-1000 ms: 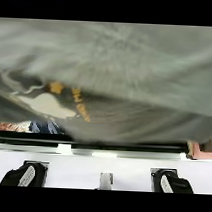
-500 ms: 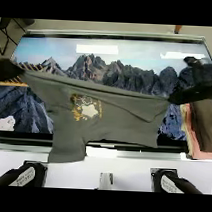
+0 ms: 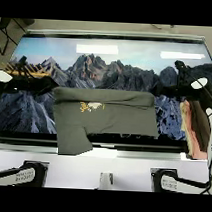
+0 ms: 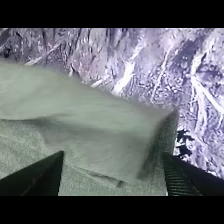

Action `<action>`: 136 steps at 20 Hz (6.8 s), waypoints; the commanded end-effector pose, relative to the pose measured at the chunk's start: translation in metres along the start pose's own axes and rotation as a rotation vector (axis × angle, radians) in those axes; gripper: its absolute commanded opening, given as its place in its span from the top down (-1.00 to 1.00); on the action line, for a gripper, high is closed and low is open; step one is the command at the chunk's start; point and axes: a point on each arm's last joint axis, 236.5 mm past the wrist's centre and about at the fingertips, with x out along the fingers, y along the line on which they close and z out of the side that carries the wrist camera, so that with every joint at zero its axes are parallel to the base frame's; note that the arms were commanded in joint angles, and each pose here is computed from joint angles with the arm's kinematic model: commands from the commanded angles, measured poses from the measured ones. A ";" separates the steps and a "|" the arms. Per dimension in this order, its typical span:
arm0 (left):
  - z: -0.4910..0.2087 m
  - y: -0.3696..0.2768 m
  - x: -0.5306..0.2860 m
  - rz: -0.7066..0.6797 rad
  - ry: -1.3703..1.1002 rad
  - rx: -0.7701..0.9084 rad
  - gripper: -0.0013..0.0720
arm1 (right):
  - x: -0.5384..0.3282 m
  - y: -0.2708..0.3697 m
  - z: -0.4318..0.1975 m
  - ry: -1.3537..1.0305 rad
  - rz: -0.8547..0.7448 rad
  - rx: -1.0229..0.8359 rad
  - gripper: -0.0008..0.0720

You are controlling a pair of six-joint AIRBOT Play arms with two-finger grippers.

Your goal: Fold the shirts.

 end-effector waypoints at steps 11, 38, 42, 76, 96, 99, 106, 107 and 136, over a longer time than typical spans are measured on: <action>-0.214 0.101 -0.013 0.108 0.559 -0.271 -0.71 | -0.058 -0.017 -0.186 0.526 0.195 0.130 -0.65; -0.194 0.062 0.013 0.056 0.393 -0.168 0.86 | -0.002 0.017 -0.234 0.527 0.208 0.198 -0.61; -0.177 0.047 0.001 0.030 0.332 -0.132 0.87 | 0.011 0.037 -0.207 0.498 0.189 0.063 0.91; 0.014 -0.127 -0.178 -0.058 -0.132 0.385 0.87 | -0.191 0.032 -0.006 0.228 -0.173 -0.311 0.92; 0.088 -0.023 0.079 0.040 -0.148 0.207 0.87 | 0.042 -0.038 0.053 0.024 -0.210 -0.200 0.91; 0.045 -0.022 0.044 0.016 0.050 0.247 0.87 | 0.006 -0.030 0.011 0.237 -0.161 -0.354 0.91; -0.081 0.027 0.052 0.054 0.488 0.125 0.87 | 0.009 -0.026 -0.116 0.682 -0.043 -0.207 0.91; -0.091 0.031 0.054 0.059 0.510 0.105 0.87 | 0.012 -0.025 -0.118 0.677 -0.039 -0.189 0.91; -0.281 0.072 -0.004 0.123 0.687 -0.159 -0.45 | -0.104 -0.015 -0.196 0.762 0.024 -0.077 -0.55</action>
